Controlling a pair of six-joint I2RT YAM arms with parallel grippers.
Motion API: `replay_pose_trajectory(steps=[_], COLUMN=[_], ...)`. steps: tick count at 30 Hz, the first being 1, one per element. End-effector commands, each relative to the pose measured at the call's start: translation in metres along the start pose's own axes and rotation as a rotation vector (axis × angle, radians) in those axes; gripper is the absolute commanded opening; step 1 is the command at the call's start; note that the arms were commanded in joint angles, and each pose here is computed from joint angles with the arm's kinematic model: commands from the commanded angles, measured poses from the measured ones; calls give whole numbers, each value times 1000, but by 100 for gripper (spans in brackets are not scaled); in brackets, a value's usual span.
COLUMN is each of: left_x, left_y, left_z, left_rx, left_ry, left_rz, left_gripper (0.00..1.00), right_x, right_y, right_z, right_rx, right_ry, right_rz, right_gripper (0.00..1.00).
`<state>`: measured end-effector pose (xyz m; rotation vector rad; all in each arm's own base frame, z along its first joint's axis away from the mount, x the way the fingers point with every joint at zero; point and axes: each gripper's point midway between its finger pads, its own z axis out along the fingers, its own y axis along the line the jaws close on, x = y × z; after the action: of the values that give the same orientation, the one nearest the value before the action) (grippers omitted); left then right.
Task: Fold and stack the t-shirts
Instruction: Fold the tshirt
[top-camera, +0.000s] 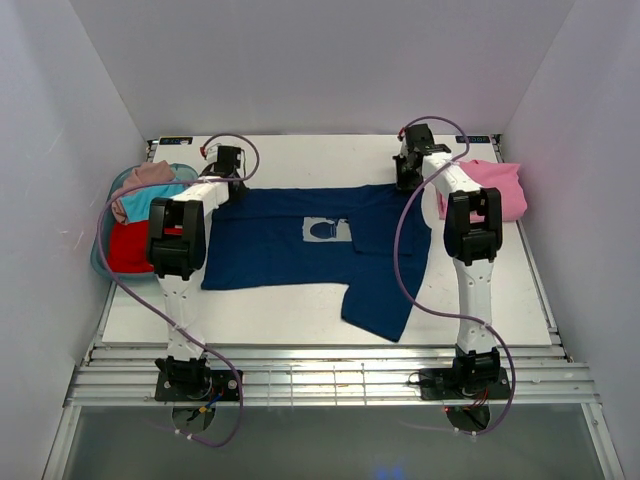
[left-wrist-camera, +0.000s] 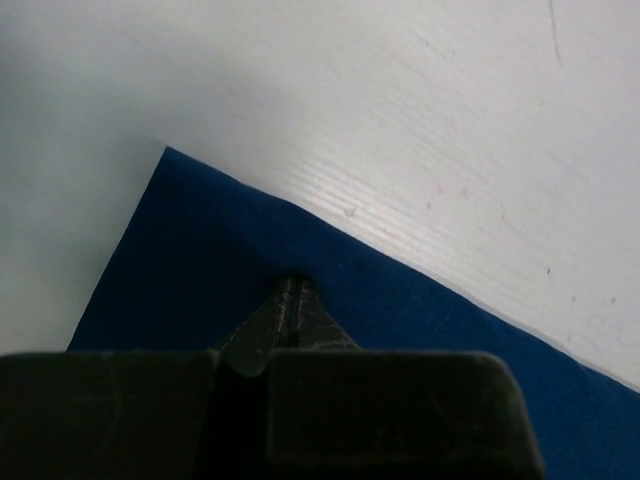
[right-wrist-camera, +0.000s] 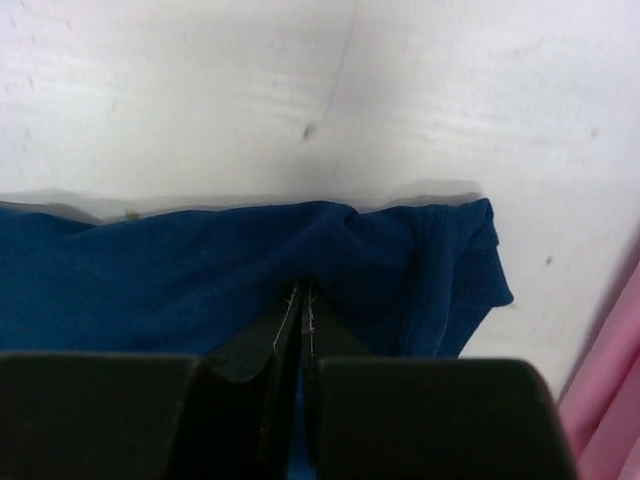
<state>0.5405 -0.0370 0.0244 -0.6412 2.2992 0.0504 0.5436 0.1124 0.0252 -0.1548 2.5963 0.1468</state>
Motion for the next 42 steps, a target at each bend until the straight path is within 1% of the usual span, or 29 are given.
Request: replay_pose_trajectory(steps=[1, 6, 8, 11, 12, 13, 14, 15, 16, 17, 18, 19, 20, 21, 22, 23, 24, 25, 26, 28, 29, 30, 31, 33, 35, 36, 38, 39, 42], left_x=[35, 3, -11, -59, -92, -116, -135, -155, -185, -197, -205, -198, -208, -202, -169, -166, -151, -134, -100, -67, -31, -30, -7, -1, 9, 21, 31, 41, 54], left_y=[39, 22, 17, 1, -13, -20, -28, -34, -43, -45, -47, -42, -38, -34, -16, -6, 9, 21, 41, 56, 70, 74, 81, 86, 85, 89, 95, 101, 108], left_z=[23, 35, 33, 20, 8, -7, -20, -34, -65, -81, -96, -101, -133, -141, -129, -149, -148, -147, -145, -144, -137, -148, -147, -160, -165, -167, -171, -170, -174], left_rx=[-129, -115, -107, -70, -38, -18, 11, 37, 77, 94, 117, 114, 133, 137, 96, 89, 49, 24, 1, 20, 18, 42, 51, 73, 104, 101, 94, 83, 80], left_ry=[128, 66, 34, -85, -158, -212, -254, -299, -369, -397, -420, -405, -439, -434, -368, -382, -355, -325, -262, -198, -125, -138, -91, -98, -76, -41, -10, 10, 27], left_rz=[37, 48, 46, 51, 37, 33, 29, 43, 23, 17, 20, 32, 22, 30, 86, 96, 121, 161, 197, 231, 256, 242, 242, 224, 215, 217, 207, 207, 196], left_gripper=[0, 0, 0, 0, 0, 3, 16, 24, 33, 42, 49, 50, 51, 53, 53, 53, 52, 52, 51, 50, 50, 50, 50, 50, 50, 50, 50, 50, 50], right_x=[24, -11, -29, -62, -87, -98, -98, -126, -134, -137, -148, -148, -146, -143, -133, -122, -105, -89, -72, -28, -7, 6, 41, 68, 114, 122, 155, 162, 192], right_y=[-7, -10, -9, -6, -6, -6, -6, -3, -1, -1, 5, 11, 23, 30, 38, 57, 64, 73, 93, 104, 117, 122, 124, 125, 121, 121, 116, 113, 105], right_z=[35, 38, 28, -2, -36, -52, -61, -103, -122, -136, -172, -188, -200, -222, -228, -231, -235, -232, -230, -219, -215, -223, -210, -220, -213, -225, -223, -232, -234], right_rx=[31, 38, 38, 35, 46, 50, 58, 66, 76, 88, 101, 100, 94, 94, 86, 66, 59, 50, 14, -9, -24, -46, -45, -68, -65, -81, -66, -71, -69], right_ry=[92, 1, -58, -188, -276, -327, -347, -461, -500, -525, -587, -598, -609, -629, -610, -598, -575, -535, -509, -428, -393, -387, -310, -288, -199, -213, -166, -171, -137], right_rz=[-41, -71, -74, -124, -134, -144, -153, -161, -174, -180, -189, -200, -223, -234, -247, -272, -279, -287, -290, -298, -306, -262, -263, -192, -176, -137, -130, -115, -77], right_gripper=[8, 9, 14, 22, 24, 25, 30, 34, 35, 41, 41, 42, 45, 47, 48, 50, 52, 52, 52, 52, 52, 52, 51, 51, 51, 51, 51, 51, 51])
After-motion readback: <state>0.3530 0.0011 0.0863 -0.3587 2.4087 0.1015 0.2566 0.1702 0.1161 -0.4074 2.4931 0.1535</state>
